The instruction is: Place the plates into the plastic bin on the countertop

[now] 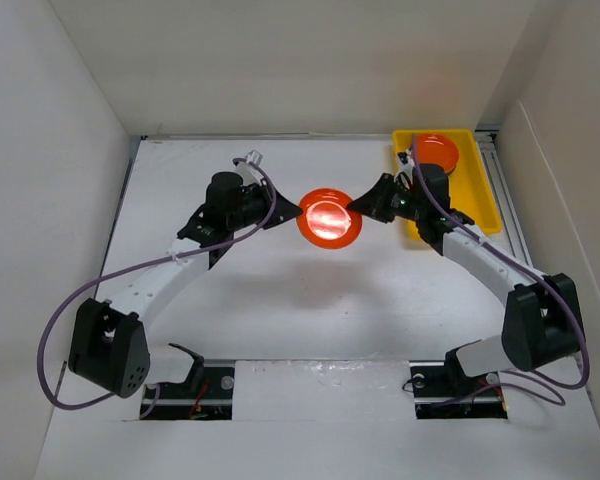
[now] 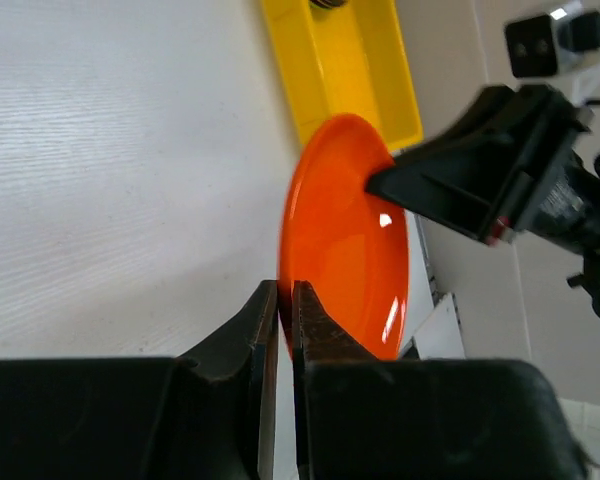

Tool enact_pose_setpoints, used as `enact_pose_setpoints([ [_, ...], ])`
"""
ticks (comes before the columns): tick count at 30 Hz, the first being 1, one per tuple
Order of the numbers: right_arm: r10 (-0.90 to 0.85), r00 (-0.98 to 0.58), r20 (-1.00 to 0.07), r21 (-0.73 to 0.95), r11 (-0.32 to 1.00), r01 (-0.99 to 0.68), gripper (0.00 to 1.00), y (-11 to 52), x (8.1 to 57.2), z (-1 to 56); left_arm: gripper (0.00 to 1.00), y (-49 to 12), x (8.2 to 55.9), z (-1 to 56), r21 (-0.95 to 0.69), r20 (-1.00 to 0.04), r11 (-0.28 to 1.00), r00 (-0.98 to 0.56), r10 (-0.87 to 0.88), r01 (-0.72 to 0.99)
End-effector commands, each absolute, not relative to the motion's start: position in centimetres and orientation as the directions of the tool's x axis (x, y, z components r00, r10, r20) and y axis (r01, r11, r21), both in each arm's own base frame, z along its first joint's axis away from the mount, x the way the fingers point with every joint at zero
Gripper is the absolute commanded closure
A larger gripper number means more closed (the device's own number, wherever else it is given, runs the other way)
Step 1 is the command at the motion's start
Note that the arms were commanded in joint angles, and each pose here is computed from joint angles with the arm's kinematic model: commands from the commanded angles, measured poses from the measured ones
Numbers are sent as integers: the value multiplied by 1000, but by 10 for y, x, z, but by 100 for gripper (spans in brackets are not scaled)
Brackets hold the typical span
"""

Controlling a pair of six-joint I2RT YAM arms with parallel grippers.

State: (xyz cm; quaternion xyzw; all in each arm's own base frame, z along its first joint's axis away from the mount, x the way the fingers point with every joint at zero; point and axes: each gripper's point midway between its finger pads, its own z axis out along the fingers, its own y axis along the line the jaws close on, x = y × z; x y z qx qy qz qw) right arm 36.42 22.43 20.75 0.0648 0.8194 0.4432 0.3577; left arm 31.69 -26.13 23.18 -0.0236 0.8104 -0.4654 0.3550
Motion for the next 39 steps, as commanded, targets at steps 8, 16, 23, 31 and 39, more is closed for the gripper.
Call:
enact_pose_setpoints([
  [8,582,-596,-554,791,592,-156,100,197,416,234,0,-241,324,262,-748,-601,610,-658,-453,263],
  [16,896,-181,-406,832,444,332,100,23,540,187,0,-204,295,238,-708,-609,688,-629,-483,159],
  [23,940,31,-339,824,280,493,100,-77,584,150,0,-182,258,242,-665,-672,715,-591,-446,216],
  [31,930,-13,-369,803,325,500,37,-87,617,165,0,-173,256,225,-611,-692,768,-601,-400,192],
  [39,905,18,-425,766,349,539,0,-84,588,212,0,-178,249,216,-621,-674,756,-632,-381,207],
])
